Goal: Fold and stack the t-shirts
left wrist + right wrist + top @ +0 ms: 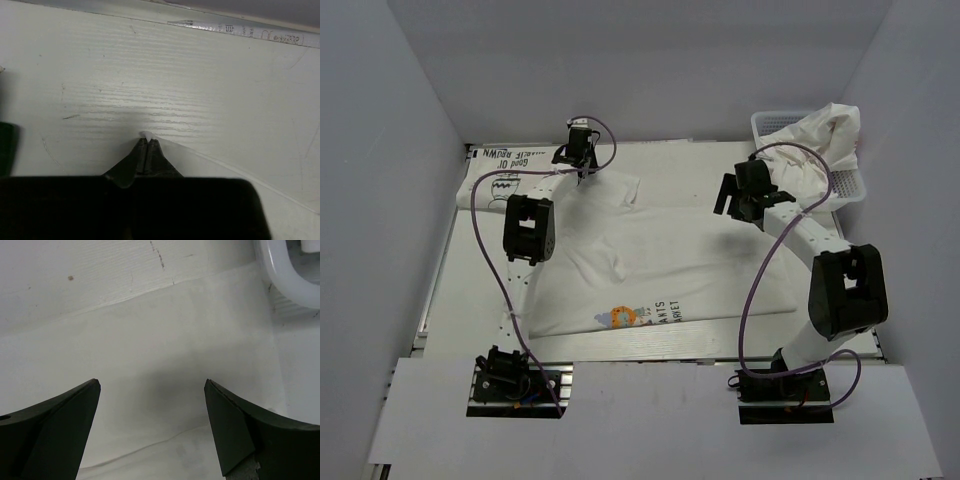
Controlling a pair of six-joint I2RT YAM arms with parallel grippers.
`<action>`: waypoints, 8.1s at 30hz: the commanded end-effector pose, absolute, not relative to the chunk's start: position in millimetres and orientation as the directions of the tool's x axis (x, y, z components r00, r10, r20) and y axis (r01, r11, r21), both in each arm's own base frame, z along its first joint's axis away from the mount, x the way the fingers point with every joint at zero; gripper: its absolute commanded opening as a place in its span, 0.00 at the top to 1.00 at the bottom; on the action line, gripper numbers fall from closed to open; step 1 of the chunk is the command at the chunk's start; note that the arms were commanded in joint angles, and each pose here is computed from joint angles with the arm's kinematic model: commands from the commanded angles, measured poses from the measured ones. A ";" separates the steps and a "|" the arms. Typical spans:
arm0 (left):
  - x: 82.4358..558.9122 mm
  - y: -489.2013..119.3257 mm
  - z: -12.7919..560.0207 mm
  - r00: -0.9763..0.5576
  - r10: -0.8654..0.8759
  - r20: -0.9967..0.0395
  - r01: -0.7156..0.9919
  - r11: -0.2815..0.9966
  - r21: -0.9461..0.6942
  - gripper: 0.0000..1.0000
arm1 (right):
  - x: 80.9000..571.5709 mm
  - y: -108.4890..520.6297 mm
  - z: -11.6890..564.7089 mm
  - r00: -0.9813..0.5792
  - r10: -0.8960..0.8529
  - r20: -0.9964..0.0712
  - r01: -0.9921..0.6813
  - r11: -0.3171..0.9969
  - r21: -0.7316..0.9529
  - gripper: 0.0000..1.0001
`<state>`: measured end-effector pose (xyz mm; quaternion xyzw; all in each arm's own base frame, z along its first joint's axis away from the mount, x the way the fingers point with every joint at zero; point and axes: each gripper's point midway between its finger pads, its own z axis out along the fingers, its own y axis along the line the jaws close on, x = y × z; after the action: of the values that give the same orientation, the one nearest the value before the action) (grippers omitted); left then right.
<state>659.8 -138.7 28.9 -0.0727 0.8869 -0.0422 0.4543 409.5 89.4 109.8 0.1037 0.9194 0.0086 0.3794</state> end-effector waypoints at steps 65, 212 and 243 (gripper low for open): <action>469.8 -165.0 187.6 -0.507 -0.117 -0.854 0.280 0.915 -0.291 1.00 | 482.6 42.7 22.3 -0.652 0.494 -0.575 0.641 0.764 -0.071 0.88; 459.1 -282.9 25.9 -0.856 0.032 -0.515 0.133 0.978 -0.159 0.02 | 257.7 110.7 -1.3 -0.821 0.438 -0.366 0.234 0.843 0.485 0.10; 641.9 -369.5 201.0 -0.362 -0.422 -0.831 0.330 0.776 -0.538 0.01 | 118.3 231.4 96.9 -0.782 -0.339 -0.523 -0.580 0.703 0.411 0.10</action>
<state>628.0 -403.8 66.8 -0.0186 0.8056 -0.3364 0.4873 109.9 242.3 83.7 -0.2825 0.8864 0.3167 0.1850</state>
